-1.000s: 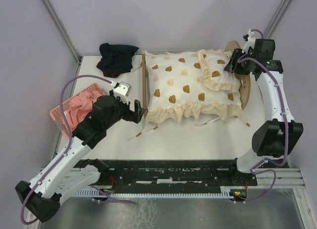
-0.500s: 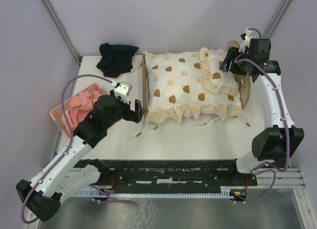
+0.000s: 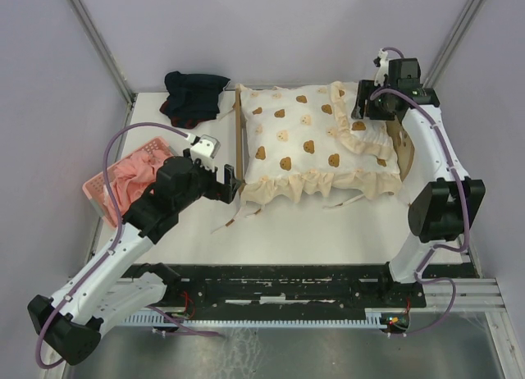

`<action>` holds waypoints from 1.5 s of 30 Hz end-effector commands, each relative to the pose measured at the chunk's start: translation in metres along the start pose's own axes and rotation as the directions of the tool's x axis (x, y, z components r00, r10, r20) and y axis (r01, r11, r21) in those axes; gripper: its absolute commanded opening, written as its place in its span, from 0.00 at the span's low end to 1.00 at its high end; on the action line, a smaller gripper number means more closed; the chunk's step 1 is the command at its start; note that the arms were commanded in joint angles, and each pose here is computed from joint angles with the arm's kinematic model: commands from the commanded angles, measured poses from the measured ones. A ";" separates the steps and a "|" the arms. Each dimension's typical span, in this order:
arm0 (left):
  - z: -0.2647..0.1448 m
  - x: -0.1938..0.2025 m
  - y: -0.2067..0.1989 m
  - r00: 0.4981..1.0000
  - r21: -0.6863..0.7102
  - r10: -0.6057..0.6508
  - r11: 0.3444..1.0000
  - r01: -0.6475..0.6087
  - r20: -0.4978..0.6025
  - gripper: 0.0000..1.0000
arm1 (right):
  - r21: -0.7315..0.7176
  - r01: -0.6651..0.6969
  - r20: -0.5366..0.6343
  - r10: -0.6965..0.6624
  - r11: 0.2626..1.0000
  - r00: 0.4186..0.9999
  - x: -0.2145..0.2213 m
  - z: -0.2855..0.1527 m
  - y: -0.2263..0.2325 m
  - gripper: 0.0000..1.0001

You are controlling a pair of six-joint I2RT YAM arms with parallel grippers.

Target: Set up the pet bed

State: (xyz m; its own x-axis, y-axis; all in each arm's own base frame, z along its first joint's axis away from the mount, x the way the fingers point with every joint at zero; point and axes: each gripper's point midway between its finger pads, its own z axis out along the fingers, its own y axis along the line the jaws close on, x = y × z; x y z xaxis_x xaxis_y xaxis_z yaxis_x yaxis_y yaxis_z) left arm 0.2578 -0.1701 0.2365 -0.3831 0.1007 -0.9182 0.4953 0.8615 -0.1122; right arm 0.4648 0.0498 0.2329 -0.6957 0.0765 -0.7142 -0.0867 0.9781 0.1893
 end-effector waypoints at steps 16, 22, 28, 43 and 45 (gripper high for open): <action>-0.016 -0.048 0.031 0.952 -0.186 -0.214 0.949 0.256 0.220 0.99 | -0.026 0.019 0.148 -0.015 0.999 0.989 0.012 -0.121 0.065 0.99; -0.043 -0.076 0.023 0.930 -0.127 -0.215 0.957 0.262 0.297 0.99 | -0.202 0.005 0.215 0.039 0.979 0.976 0.059 -0.156 0.088 0.99; -0.066 -0.086 0.011 0.896 -0.037 -0.261 0.955 0.293 0.359 0.99 | -0.288 -0.016 0.320 0.112 0.958 0.941 0.099 -0.194 0.089 0.99; -0.083 -0.058 0.010 0.870 0.013 -0.284 0.952 0.305 0.403 0.99 | -0.291 -0.108 0.227 0.178 0.951 0.958 0.173 -0.192 0.076 0.99; -0.083 -0.055 0.011 0.872 0.005 -0.283 0.952 0.306 0.399 0.99 | -0.292 -0.120 0.217 0.188 0.949 0.958 0.175 -0.189 0.076 0.99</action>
State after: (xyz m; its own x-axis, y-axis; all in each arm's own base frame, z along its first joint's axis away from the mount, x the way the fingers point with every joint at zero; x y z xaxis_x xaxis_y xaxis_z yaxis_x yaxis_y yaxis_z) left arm 0.2222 -0.1245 0.3076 -0.1870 -0.3070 -0.9331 0.3458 0.8685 -0.3551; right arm 0.2011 0.0972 0.2487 -0.5262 0.2700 -0.8063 -0.2082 0.8785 0.4300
